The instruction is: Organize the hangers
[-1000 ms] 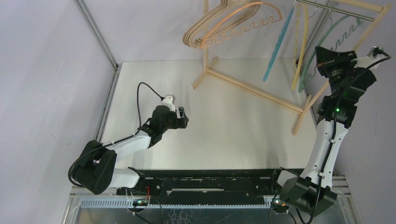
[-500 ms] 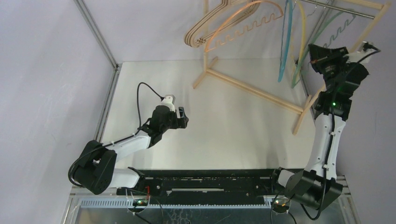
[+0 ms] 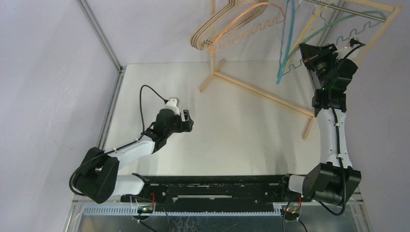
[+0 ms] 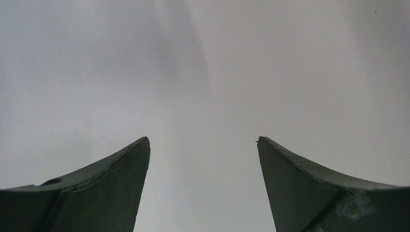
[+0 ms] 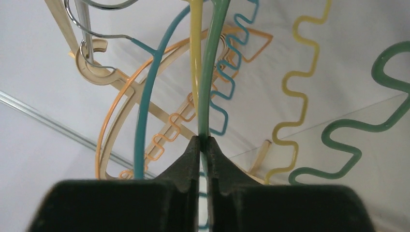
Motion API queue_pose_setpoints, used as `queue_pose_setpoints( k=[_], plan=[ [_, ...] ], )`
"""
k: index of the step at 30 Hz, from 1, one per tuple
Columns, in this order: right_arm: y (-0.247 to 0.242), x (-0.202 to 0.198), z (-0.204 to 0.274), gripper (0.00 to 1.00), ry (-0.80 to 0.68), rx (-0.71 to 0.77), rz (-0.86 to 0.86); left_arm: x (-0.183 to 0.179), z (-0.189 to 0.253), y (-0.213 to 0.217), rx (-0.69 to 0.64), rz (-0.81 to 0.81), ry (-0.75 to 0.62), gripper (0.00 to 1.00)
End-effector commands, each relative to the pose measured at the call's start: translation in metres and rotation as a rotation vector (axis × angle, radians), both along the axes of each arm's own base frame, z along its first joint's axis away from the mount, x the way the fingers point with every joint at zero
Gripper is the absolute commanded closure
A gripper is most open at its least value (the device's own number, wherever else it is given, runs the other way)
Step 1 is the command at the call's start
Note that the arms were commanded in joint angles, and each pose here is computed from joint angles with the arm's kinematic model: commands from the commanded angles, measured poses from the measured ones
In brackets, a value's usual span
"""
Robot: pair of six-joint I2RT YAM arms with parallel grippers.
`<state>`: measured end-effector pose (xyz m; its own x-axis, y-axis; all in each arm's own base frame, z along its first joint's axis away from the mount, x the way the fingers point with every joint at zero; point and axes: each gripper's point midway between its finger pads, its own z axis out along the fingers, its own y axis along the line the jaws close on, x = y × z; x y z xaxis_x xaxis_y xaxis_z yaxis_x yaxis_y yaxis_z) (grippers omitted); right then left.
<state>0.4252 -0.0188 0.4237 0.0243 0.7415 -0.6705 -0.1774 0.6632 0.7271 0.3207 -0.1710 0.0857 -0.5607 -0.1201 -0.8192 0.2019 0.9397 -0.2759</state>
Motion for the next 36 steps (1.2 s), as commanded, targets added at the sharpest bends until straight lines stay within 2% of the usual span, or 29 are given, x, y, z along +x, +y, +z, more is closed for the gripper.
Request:
queue_pose_setpoints(
  k=[1,2,8,16,19,21,23,28,31,36],
  plan=[
    [0.003,-0.002,-0.036,0.80,0.102,-0.017,-0.017,0.006,0.013,0.002,0.000,0.006,-0.046,0.12],
    [0.001,-0.006,-0.034,0.69,0.096,-0.028,-0.039,0.006,0.012,0.002,0.000,0.008,-0.044,0.11],
    [-0.005,-0.029,-0.031,0.41,0.106,-0.077,-0.105,0.007,0.015,0.001,-0.010,0.008,-0.050,0.07],
    [-0.012,-0.082,-0.024,0.26,0.096,-0.124,-0.213,0.006,0.013,-0.001,-0.021,0.002,-0.048,0.06],
    [-0.010,-0.105,-0.027,0.24,0.112,-0.155,-0.246,0.007,0.009,-0.001,-0.018,0.005,-0.037,0.01],
    [-0.004,-0.117,-0.035,0.18,0.131,-0.172,-0.245,0.009,0.005,-0.001,-0.012,0.019,-0.019,0.00],
    [0.007,-0.128,-0.046,0.01,0.154,-0.203,-0.224,0.012,0.004,0.000,-0.005,0.029,-0.011,0.01],
    [0.034,-0.134,-0.101,0.00,0.258,-0.354,-0.137,0.016,0.014,0.000,-0.009,0.035,-0.045,0.01],
    [0.050,-0.135,-0.136,0.00,0.309,-0.396,-0.100,0.019,0.018,0.002,0.004,0.050,-0.048,0.00],
    [0.079,-0.127,-0.172,0.00,0.311,-0.498,-0.042,0.024,0.014,0.014,0.048,0.117,-0.037,0.00]
  ],
)
